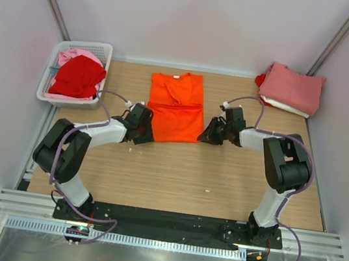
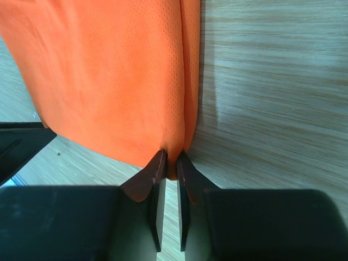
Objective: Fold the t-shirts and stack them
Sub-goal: Fold the tshirt
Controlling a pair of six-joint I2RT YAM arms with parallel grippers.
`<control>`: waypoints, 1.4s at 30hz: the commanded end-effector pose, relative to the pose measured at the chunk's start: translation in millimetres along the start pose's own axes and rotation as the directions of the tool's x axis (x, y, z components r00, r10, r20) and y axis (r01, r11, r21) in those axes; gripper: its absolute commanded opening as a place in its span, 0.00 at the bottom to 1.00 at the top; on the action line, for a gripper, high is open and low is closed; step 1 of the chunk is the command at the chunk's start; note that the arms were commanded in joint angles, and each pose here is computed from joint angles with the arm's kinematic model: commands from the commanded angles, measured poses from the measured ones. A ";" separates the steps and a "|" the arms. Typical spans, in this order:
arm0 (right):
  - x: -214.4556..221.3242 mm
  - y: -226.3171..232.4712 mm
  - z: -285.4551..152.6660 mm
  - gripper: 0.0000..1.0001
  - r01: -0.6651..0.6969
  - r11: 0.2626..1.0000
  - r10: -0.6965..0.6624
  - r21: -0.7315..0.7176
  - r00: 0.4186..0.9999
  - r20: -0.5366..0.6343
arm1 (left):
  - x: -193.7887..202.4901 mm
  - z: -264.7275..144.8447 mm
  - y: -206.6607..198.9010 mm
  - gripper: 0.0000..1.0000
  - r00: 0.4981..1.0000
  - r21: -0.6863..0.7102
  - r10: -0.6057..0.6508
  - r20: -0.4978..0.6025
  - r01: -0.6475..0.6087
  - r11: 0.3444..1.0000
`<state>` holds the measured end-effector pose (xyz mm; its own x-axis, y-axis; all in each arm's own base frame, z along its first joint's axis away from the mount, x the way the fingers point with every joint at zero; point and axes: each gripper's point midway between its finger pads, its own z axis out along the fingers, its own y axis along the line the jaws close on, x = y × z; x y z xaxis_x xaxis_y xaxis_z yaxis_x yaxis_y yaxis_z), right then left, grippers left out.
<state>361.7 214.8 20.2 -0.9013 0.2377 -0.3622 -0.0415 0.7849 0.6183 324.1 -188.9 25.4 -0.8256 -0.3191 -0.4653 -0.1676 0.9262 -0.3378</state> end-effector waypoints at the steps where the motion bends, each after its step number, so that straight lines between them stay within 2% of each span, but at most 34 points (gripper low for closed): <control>1: 36.6 -28.0 4.9 0.17 -0.025 0.996 0.033 0.081 0.994 -0.102 | -5.3 7.9 3.3 0.35 0.999 -0.022 -0.017 0.036 0.018 1.000; 2: 39.7 -29.4 4.4 0.15 -0.029 0.996 0.037 0.083 0.994 -0.107 | -4.6 9.0 3.4 0.27 0.999 -0.024 -0.016 0.032 0.017 1.000; 5: 42.2 -26.9 2.7 0.10 -0.034 0.997 0.041 0.069 0.994 -0.106 | -5.6 10.6 1.4 0.13 0.999 -0.021 -0.011 0.031 0.011 1.000; 12: 50.3 -27.2 -11.2 0.01 -0.030 0.996 0.038 0.081 0.994 -0.106 | -3.3 -3.2 -4.5 0.00 0.998 -0.002 0.023 0.054 -0.023 1.000; 20: 74.3 -21.4 -52.1 0.02 -0.047 0.995 0.056 0.087 0.993 -0.102 | 26.4 -60.6 -15.9 0.00 0.998 0.056 0.051 0.047 -0.054 0.997; 24: 85.1 -3.1 -90.6 0.02 -0.053 0.997 0.055 0.047 0.997 -0.061 | 54.4 -92.9 -11.2 0.00 0.999 0.089 0.033 0.019 -0.034 0.995; 30: 112.7 20.4 -131.7 0.02 -0.068 0.998 0.068 0.008 0.996 -0.062 | 69.2 -147.0 -12.4 0.00 1.000 0.171 0.017 0.026 -0.021 0.985; 31: 109.7 28.3 -142.0 0.02 -0.050 0.999 0.050 -0.011 0.998 -0.025 | 69.7 -152.4 -12.8 0.00 1.000 0.179 0.007 0.025 -0.011 0.984; 36: 112.1 45.2 -168.5 0.01 -0.041 0.999 0.041 -0.014 0.999 -0.002 | 62.9 -183.5 -16.1 0.00 0.999 0.210 0.004 0.035 -0.012 0.978; 42: 88.3 55.1 -182.3 0.01 0.011 0.999 -0.013 0.034 0.999 0.039 | 38.2 -199.4 -15.6 0.00 0.994 0.128 0.059 0.091 -0.070 0.989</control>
<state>192.4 184.1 138.1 -0.8986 0.2478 -0.3620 -0.0485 0.7640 0.6434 181.9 -193.0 165.8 -0.8062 -0.2998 -0.5100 -0.0159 0.8727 -0.4880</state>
